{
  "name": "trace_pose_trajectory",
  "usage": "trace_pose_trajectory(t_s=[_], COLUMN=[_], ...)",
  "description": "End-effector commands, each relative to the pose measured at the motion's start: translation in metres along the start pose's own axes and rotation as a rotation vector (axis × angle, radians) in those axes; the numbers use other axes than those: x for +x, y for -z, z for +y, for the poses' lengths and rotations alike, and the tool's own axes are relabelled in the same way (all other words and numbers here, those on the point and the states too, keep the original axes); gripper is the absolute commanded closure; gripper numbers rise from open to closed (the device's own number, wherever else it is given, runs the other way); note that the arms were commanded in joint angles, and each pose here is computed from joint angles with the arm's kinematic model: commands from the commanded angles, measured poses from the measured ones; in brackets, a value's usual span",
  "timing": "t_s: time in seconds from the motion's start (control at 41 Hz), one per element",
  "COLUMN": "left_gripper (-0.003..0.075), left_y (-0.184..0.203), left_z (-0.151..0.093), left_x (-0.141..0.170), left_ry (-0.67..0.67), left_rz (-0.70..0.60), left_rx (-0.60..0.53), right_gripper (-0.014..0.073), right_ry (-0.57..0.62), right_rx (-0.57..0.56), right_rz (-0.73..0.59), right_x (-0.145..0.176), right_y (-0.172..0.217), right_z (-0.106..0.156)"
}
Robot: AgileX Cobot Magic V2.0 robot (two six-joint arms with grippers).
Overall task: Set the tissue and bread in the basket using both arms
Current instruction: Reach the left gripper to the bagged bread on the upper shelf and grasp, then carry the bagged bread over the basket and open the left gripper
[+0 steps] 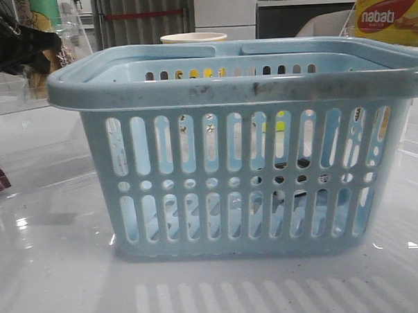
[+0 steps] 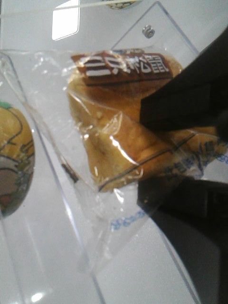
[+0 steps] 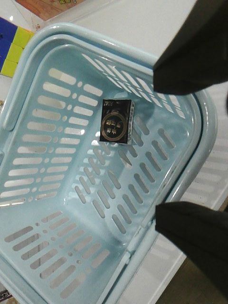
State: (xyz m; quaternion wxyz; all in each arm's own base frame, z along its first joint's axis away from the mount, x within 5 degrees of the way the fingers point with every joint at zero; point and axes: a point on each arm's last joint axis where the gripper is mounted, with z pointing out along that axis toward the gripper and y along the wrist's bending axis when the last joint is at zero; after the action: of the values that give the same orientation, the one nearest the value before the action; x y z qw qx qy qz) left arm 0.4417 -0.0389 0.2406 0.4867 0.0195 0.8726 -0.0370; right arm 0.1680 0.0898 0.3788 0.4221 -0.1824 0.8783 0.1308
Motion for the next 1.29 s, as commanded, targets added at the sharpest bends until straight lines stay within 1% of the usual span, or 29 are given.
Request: trace_pose_trajectory(t_s=[0.0,0.122,0.22,0.463,0.537,0.634,0.707,0.829,0.902,0.951,1.024,1.098,1.171,1.268], left_gripper=[0.0536,0.0596,0.0627,0.0627,0.0627,0.0627,0.0627,0.0627,0.0627,0.0627,0.0627,0.0627,0.0627,0.0627], left_y=[0.033,0.049,0.064,0.116,0.134,0.159,0.179,0.205,0.215,0.218,0.220,0.218,0.211,0.195], left_z=[-0.003,-0.005,-0.006,-0.010,-0.013,-0.026,-0.042,-0.071,-0.091,-0.105,-0.123,-0.141,-0.155,-0.165], left_x=[-0.039,-0.045,-0.051,-0.072,-0.077,-0.083,-0.086,-0.083,-0.077,-0.074,-0.065,-0.056,-0.049,-0.039], left_ry=[0.015,0.049,0.080,0.104,0.156,0.148,0.101,-0.060,-0.180,-0.236,-0.335,-0.401,-0.426,-0.440], left_rz=[-0.138,-0.113,-0.106,-0.128,-0.132,-0.149,-0.155,-0.151,-0.132,-0.125,-0.121,-0.118,-0.100,-0.053], left_rx=[0.008,0.022,0.037,0.071,0.105,0.152,0.200,0.286,0.348,0.388,0.438,0.484,0.512,0.525], right_gripper=[0.0021,0.0021,0.0021,0.0021,0.0021,0.0021,0.0021,0.0021,0.0021,0.0021,0.0021,0.0021,0.0021,0.0021], right_ry=[0.014,0.014,0.014,0.014,0.014,0.014,0.014,0.014,0.014,0.014,0.014,0.014,0.014,0.014], right_rx=[-0.001,-0.001,-0.001,-0.001,-0.001,-0.001,-0.001,-0.001,-0.001,-0.001,-0.001,-0.001,-0.001,-0.001], right_rz=[-0.105,-0.105,-0.105,-0.105,-0.105,-0.105,-0.105,-0.105,-0.105,-0.105,-0.105,-0.105,-0.105,-0.104], right_x=[-0.011,-0.011,-0.011,-0.011,-0.011,-0.011,-0.011,-0.011,-0.011,-0.011,-0.011,-0.011,-0.011,-0.011], right_y=[0.011,0.011,0.011,0.011,0.011,0.011,0.011,0.011,0.011,0.011,0.011,0.011,0.011,0.011], right_z=[0.000,0.000,0.000,0.000,0.000,0.000,0.000,0.000,0.000,0.000,0.000,0.000,0.000,0.000])
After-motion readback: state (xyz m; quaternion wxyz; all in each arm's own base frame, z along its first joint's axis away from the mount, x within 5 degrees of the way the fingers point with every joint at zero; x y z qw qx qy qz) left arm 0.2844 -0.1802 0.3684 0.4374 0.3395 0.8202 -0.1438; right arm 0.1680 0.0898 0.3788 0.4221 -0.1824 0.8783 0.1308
